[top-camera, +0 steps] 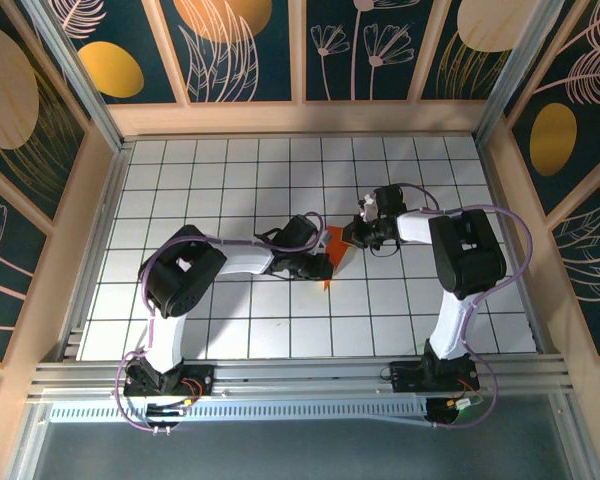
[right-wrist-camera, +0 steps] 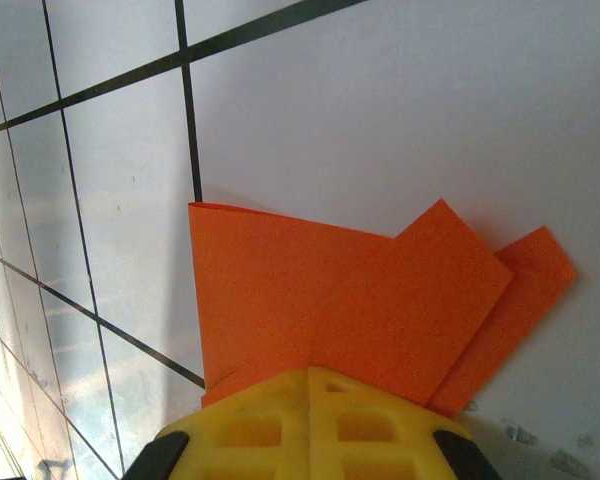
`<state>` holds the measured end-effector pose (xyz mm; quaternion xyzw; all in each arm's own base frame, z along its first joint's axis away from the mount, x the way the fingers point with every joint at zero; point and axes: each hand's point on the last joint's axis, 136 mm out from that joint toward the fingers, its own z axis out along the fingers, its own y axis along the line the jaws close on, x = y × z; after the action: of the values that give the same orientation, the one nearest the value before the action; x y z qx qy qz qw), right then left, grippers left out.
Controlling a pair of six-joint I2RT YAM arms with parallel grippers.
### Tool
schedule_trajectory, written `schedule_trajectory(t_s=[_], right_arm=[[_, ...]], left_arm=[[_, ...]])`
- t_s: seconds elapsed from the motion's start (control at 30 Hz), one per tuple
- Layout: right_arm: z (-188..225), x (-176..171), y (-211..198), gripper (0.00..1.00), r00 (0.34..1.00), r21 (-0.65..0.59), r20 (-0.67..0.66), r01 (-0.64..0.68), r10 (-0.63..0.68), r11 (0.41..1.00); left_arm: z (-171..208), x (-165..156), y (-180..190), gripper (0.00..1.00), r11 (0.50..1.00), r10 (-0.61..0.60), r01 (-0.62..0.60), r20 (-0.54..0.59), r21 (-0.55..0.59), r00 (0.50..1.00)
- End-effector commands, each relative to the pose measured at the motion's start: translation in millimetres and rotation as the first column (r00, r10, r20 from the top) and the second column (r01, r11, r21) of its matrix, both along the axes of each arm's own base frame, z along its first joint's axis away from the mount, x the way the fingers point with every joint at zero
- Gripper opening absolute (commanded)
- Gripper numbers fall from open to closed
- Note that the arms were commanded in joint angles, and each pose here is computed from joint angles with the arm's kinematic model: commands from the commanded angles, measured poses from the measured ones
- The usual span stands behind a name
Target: Fold a paper plane with a square sheet of paper (fold left side to right side)
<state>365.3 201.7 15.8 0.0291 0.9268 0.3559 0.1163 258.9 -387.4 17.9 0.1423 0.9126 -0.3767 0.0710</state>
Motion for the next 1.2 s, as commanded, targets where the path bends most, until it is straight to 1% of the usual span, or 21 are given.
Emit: schedule_trajectory(t_s=[0.0, 0.27, 0.6, 0.73, 0.8, 0.9, 1.03, 1.17], right_arm=[[-43.0, -17.3, -25.3, 0.0, 0.994, -0.15, -0.104, 0.028, -0.044, 0.988], [-43.7, -17.2, -25.7, 0.0, 0.993, -0.152, -0.107, 0.027, -0.044, 0.988], [-44.1, -17.9, -25.5, 0.0, 0.993, -0.154, -0.11, 0.023, -0.04, 0.988], [-42.4, -16.4, -25.1, 0.0, 0.994, -0.153, -0.104, 0.022, -0.038, 0.988], [-42.3, -15.3, -24.8, 0.0, 0.994, -0.153, -0.104, 0.02, -0.037, 0.988], [-40.3, -10.3, -23.8, 0.0, 0.995, -0.152, -0.096, 0.018, -0.033, 0.988], [-33.8, -1.3, -19.9, 0.0, 0.997, -0.139, -0.077, 0.011, -0.022, 0.99], [-16.2, 11.1, -14.6, 0.0, 1.0, -0.122, -0.029, 0.003, -0.007, 0.993]], left_arm=[[2.7, -17.3, 7.2, 0.05, 0.999, -0.041, 0.041, -0.018, 0.019, 0.999], [5.6, -23.5, 10.9, 0.06, 0.998, -0.057, 0.057, -0.006, 0.016, 0.998], [-6.1, -35.7, 16.8, 0.06, 0.996, -0.072, 0.074, -0.029, 0.048, 0.997], [-4.8, -40.8, 17.6, 0.06, 0.996, -0.079, 0.08, -0.027, 0.05, 0.997], [-11.5, -49.6, 24.8, 0.06, 0.994, -0.083, 0.085, -0.044, 0.066, 0.996], [-12.5, -56.0, 27.6, 0.06, 0.994, -0.088, 0.091, -0.045, 0.066, 0.995], [-10.2, -56.7, 31.3, 0.06, 0.995, -0.071, 0.073, -0.034, 0.064, 0.997], [7.5, -50.0, 29.6, 0.06, 0.999, -0.038, 0.037, 0.015, 0.021, 0.999]])
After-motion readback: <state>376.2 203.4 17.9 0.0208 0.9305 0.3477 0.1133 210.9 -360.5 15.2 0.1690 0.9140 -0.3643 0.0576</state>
